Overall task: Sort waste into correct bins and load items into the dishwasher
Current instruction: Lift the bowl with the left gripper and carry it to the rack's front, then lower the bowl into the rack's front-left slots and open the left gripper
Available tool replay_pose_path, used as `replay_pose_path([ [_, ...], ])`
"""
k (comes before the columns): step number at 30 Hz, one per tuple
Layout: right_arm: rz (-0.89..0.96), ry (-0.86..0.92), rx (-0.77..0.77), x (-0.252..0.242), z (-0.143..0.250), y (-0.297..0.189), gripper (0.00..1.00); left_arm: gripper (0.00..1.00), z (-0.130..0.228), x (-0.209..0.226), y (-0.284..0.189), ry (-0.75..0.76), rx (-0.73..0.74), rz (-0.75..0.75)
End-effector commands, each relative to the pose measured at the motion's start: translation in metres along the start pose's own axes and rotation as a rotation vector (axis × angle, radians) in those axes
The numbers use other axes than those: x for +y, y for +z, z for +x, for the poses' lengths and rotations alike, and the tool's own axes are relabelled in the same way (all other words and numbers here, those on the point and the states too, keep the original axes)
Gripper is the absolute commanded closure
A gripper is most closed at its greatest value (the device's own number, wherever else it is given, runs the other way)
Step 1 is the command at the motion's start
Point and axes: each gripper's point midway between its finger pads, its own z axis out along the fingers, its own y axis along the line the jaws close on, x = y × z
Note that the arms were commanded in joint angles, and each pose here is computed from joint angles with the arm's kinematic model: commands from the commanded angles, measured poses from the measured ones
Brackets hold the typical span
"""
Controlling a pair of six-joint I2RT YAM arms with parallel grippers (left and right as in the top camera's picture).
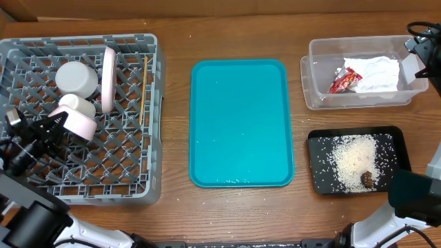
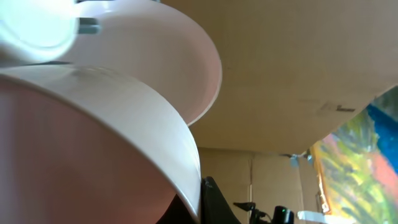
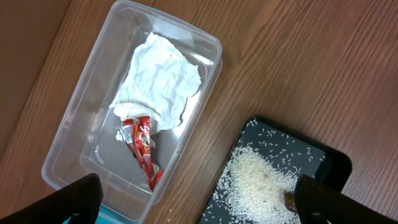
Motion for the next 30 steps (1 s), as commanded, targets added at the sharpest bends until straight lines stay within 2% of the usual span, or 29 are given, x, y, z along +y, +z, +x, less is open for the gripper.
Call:
replay_pose_path([
  [1,-0.01,0.003,-0.029,-0.001,-0.005,-0.008,0.0,0.96,-0.003,0.002,-0.005,0.019,-0.018,0.014],
  [8,-0.01,0.003,-0.029,-0.001,-0.005,-0.008,0.0,0.96,-0.01,0.008,-0.02,0.04,-0.057,-0.01],
  [11,-0.01,0.003,-0.029,-0.001,-0.005,-0.008,0.0,0.88,-0.015,0.01,-0.033,0.038,-0.092,-0.018],
  [13,-0.01,0.003,-0.029,-0.001,-0.005,-0.008,0.0,0.75,-0.016,0.016,-0.039,0.034,-0.102,-0.048],
  [14,-0.01,0.003,-0.029,-0.001,-0.005,-0.008,0.0,0.65,-0.016,0.021,-0.042,0.032,-0.101,-0.076],
  [15,-0.01,0.003,-0.029,-0.001,-0.005,-0.008,0.0,0.39,-0.015,0.027,-0.044,0.031,-0.097,-0.111],
  [17,-0.01,0.003,-0.029,-0.001,-0.005,-0.008,0.0,0.21,-0.014,0.031,-0.045,0.03,-0.092,-0.131],
  [26,-0.01,0.003,-0.029,-0.001,-0.005,-0.008,0.0,0.2,-0.023,0.024,-0.057,-0.027,-0.138,-0.112],
  [30,-0.01,0.003,-0.029,-0.001,-0.005,-0.008,0.0,0.21,-0.027,0.036,-0.078,-0.16,-0.17,-0.231],
])
